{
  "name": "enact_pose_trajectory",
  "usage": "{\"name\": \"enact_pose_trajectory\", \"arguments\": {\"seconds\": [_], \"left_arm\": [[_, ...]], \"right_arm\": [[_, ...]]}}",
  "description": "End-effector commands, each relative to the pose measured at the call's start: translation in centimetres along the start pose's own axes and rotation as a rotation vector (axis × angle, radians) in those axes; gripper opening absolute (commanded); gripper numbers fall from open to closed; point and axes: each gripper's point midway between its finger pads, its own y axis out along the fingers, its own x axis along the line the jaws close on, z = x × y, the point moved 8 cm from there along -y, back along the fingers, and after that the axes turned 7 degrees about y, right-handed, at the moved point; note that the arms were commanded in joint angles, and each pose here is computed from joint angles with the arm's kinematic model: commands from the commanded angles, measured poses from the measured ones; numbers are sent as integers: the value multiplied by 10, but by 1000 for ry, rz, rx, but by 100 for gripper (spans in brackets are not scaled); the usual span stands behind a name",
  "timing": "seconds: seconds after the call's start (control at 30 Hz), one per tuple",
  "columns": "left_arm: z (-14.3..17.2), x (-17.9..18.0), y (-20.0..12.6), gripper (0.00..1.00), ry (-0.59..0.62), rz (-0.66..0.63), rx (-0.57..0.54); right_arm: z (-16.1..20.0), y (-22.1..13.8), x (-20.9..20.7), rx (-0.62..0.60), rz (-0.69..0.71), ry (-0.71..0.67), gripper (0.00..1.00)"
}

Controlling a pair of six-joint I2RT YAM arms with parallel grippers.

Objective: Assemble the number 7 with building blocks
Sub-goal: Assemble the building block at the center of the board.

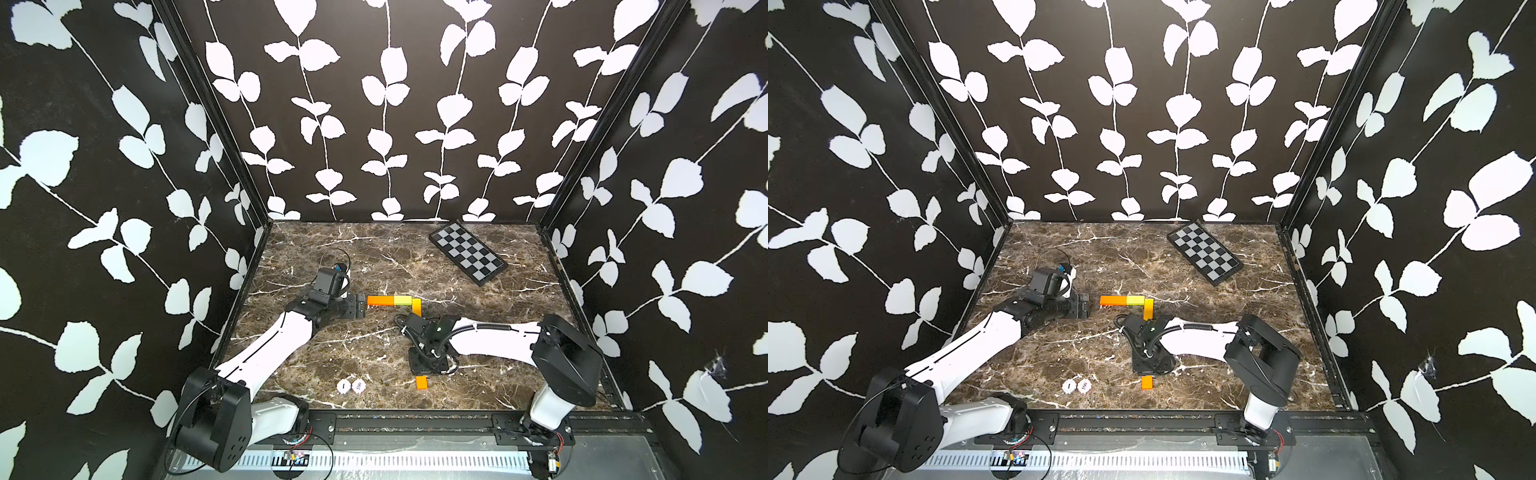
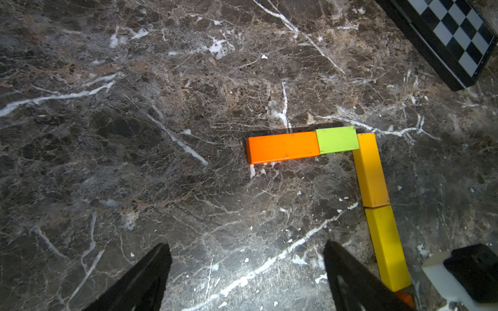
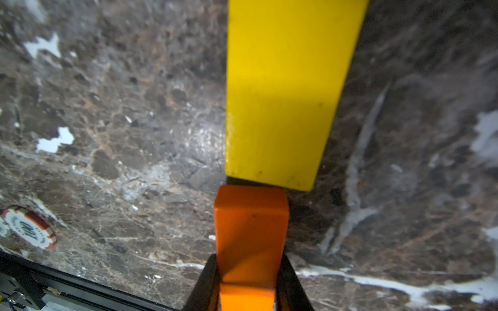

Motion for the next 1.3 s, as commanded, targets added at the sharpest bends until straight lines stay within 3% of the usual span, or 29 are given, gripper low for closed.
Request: {"name": "enact_pose_trajectory", "arguments": {"seconds": [0.0, 0.5, 0.87, 1.27], "left_arm": [[0, 0, -6, 91, 14, -3, -21], [-2, 0, -8, 91, 13, -11, -26], [-2, 1, -8, 91, 18, -17, -31], [-3, 1, -9, 91, 26, -19, -33]], "right_arm": [[1, 16, -19, 13, 111, 51, 13], [-7, 20, -27, 1, 128, 73, 13], [-11, 17, -25, -6, 173, 61, 29], [-12, 17, -26, -14, 216, 78, 34]]}}
